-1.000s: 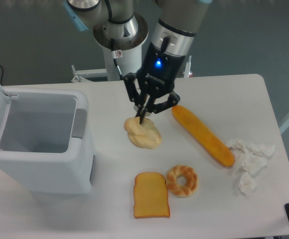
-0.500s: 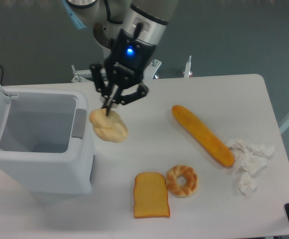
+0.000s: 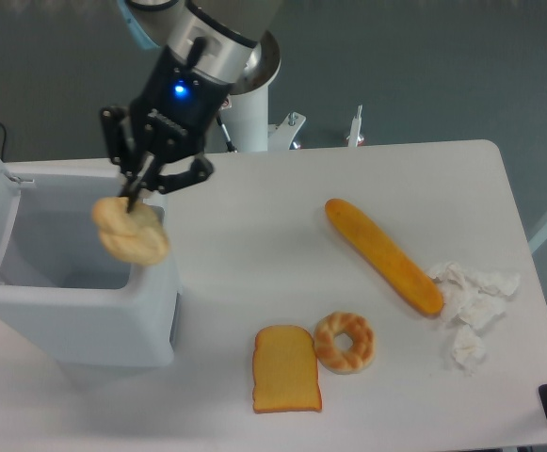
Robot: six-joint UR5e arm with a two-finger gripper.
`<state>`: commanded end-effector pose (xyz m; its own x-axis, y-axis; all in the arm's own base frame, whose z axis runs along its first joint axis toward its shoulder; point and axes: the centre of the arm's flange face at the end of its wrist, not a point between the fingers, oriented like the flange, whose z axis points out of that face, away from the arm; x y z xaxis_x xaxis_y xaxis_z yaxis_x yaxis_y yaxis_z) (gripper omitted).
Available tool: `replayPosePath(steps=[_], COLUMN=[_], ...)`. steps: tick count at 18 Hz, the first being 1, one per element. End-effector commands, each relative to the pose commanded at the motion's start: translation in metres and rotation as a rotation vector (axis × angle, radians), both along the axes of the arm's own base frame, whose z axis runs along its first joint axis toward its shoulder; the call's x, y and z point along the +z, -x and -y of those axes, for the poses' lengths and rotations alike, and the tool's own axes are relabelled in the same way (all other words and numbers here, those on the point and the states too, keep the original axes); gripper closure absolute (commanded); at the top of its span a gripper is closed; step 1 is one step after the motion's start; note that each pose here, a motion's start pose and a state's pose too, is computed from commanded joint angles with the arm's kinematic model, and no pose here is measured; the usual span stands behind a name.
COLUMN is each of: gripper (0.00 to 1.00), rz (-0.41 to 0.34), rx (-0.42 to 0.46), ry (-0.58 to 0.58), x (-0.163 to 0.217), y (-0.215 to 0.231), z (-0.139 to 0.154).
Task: Place the round bread in the trash can
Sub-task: 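Move the held roll over the trash can opening and lower it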
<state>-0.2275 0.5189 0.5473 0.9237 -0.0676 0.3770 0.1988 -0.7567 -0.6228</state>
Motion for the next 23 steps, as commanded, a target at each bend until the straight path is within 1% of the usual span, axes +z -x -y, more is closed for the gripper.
replayPosePath(steps=[3,5,7,8,13,15,22,23], gripper=[0.96,0.96,0.95,0.93,0.92,0.89,0.84,0.8], rz=[0.012,0.015,0.023,0.026,0.034,0.033,0.038,0.034], rx=[-0.022,-0.032,-0.035,-0.04,-0.047,-0.048,-0.063,-0.07], ry=[0.012,0.018,0.027,0.031,0.038,0.037,0.046,0.045], x=[-0.007,-0.011,-0.018,-0.021,-0.027,-0.027,-0.034,-0.035], y=[-0.013,-0.024,-0.028,-0.031,-0.034,-0.033,-0.039,-0.041], z=[-0.004,0.001,0.003,0.003,0.0,-0.001,-0.005,-0.006])
